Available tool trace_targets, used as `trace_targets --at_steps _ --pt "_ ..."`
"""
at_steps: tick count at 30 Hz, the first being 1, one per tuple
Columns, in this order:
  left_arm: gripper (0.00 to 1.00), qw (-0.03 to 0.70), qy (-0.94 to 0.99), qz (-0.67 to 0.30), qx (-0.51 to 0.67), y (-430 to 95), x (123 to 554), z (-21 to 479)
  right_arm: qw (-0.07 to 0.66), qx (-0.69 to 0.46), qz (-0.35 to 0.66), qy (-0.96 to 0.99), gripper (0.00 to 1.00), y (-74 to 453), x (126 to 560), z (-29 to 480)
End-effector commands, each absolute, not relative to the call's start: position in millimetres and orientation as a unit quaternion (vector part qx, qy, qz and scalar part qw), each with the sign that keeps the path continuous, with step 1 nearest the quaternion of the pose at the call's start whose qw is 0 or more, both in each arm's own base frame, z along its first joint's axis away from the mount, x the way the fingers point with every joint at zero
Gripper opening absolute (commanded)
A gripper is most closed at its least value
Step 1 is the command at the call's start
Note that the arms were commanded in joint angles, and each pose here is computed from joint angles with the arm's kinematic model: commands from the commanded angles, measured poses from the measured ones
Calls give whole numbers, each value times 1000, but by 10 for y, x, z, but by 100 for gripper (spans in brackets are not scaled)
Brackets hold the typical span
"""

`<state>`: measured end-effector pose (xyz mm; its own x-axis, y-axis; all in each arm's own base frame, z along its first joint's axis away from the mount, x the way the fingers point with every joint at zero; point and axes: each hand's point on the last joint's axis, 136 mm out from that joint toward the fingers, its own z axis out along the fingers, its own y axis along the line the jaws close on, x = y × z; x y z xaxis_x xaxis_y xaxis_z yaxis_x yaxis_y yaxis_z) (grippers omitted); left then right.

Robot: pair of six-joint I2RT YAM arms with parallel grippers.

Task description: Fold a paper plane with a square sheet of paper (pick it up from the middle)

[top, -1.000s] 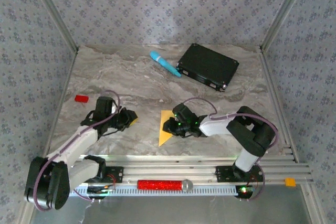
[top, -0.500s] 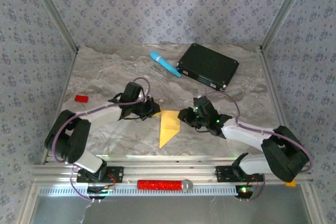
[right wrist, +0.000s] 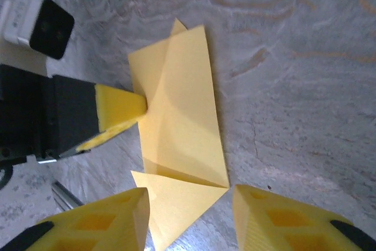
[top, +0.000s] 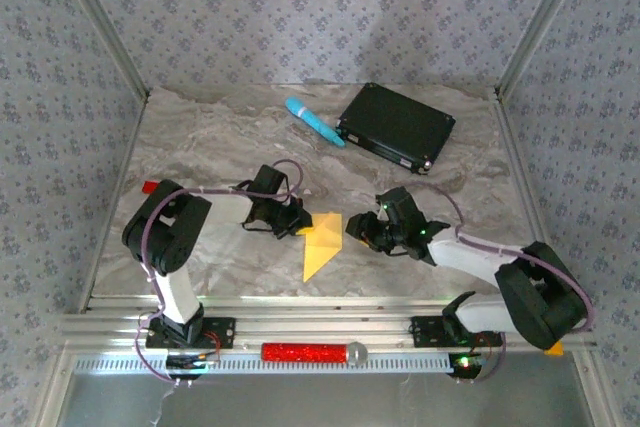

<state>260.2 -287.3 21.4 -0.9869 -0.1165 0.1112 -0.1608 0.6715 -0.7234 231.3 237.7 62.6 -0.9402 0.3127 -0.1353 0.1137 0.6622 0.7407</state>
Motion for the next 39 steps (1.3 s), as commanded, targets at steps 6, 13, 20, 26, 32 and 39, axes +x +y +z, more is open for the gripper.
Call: trace_targets --at_steps 6,13,20,26,32,39 --pt "0 31 -905 417 77 -2792 2585 86 68 91 414 903 47 2636 2261 576" --pt "0 35 -903 421 79 -2761 2569 55 35 96 412 906 47 2783 2266 448" --pt "0 38 -903 421 79 -2738 2554 42 37 109 403 908 47 2750 2282 421" --pt "0 42 -903 421 76 -2738 2552 28 48 92 486 868 43 2896 2416 631" --pt "0 47 -906 414 75 -2729 2541 -14 47 63 490 868 41 2975 2519 647" --pt "0 45 -908 410 74 -2720 2545 -31 38 62 493 867 40 2918 2571 582"
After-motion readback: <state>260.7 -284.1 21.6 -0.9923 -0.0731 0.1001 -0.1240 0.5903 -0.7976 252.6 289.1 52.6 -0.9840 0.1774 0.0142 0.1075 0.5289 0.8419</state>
